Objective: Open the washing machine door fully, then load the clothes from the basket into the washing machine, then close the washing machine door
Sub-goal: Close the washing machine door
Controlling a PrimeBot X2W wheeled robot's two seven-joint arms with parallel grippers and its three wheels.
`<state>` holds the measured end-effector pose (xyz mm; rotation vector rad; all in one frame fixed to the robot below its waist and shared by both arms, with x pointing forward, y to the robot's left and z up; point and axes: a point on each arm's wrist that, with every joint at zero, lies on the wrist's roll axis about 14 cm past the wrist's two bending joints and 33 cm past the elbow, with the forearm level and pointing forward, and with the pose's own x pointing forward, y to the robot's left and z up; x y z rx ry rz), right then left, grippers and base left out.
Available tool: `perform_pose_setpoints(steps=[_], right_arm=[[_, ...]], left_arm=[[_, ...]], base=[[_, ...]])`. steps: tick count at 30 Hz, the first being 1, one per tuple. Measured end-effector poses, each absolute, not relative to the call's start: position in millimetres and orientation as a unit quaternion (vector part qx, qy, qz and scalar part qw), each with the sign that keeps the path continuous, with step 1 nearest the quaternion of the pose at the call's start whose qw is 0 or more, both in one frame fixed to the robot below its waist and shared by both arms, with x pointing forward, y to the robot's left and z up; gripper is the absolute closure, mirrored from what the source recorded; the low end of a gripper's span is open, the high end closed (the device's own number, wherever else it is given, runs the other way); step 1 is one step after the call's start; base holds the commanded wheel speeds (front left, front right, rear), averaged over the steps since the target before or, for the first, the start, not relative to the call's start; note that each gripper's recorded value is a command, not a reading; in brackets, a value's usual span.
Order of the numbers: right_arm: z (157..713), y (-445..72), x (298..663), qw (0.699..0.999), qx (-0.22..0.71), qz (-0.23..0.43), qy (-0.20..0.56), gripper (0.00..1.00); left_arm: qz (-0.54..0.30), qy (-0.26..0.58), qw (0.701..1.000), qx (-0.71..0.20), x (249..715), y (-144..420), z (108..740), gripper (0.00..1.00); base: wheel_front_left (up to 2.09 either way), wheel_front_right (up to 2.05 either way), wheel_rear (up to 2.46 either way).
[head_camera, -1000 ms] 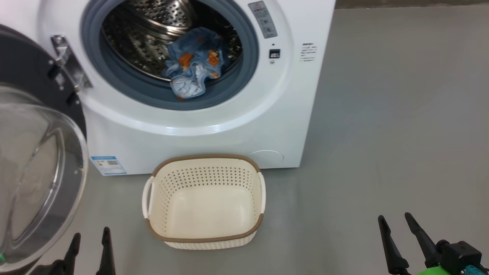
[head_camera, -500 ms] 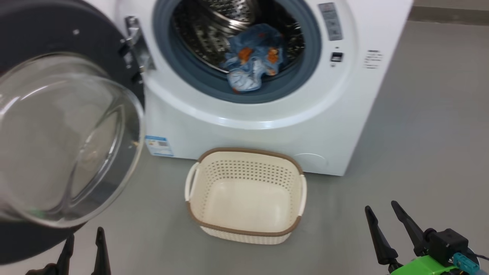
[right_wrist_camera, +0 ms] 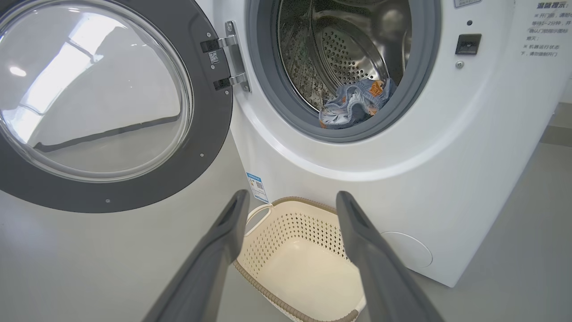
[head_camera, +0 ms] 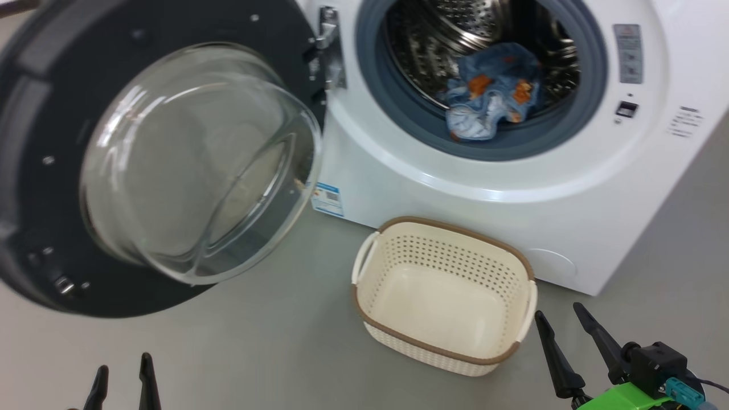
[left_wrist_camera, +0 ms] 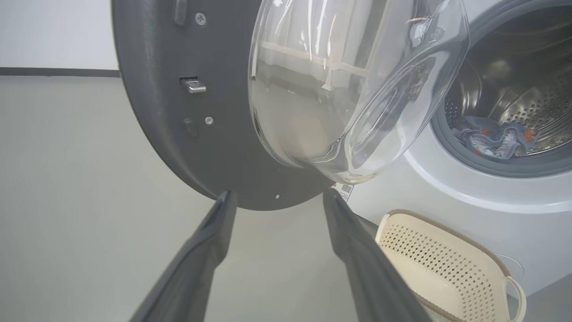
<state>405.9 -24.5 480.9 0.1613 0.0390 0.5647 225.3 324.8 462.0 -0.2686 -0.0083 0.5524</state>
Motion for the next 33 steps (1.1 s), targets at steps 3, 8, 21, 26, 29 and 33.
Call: perform_pose_setpoints(steps=[3,8,21,26,29,33], right_arm=[[482,-15,406,0.953,0.082,0.290,0.020,0.00],[486,9,402,0.943,0.082,0.321,0.018,0.00],[484,20,397,0.938,0.081,0.337,0.022,0.00],[482,19,399,0.938,0.084,0.335,0.026,0.00],[480,18,400,0.939,0.086,0.333,0.028,0.00],[478,17,402,0.939,0.089,0.331,0.030,0.00]], left_arm=[[0.286,-0.005,0.949,-0.132,214,329,461,0.00],[0.317,-0.014,0.939,-0.132,190,338,464,0.00],[0.337,-0.024,0.932,-0.130,179,343,469,0.00],[0.340,-0.025,0.930,-0.137,179,344,468,0.57],[0.346,-0.040,0.927,-0.137,179,350,477,1.00],[0.360,-0.093,0.919,-0.126,179,373,508,1.00]], base=[[0.00,0.00,0.00],[0.00,0.00,0.00],[0.00,0.00,0.00],[0.00,0.00,0.00],[0.00,0.00,0.00],[0.00,0.00,0.00]])
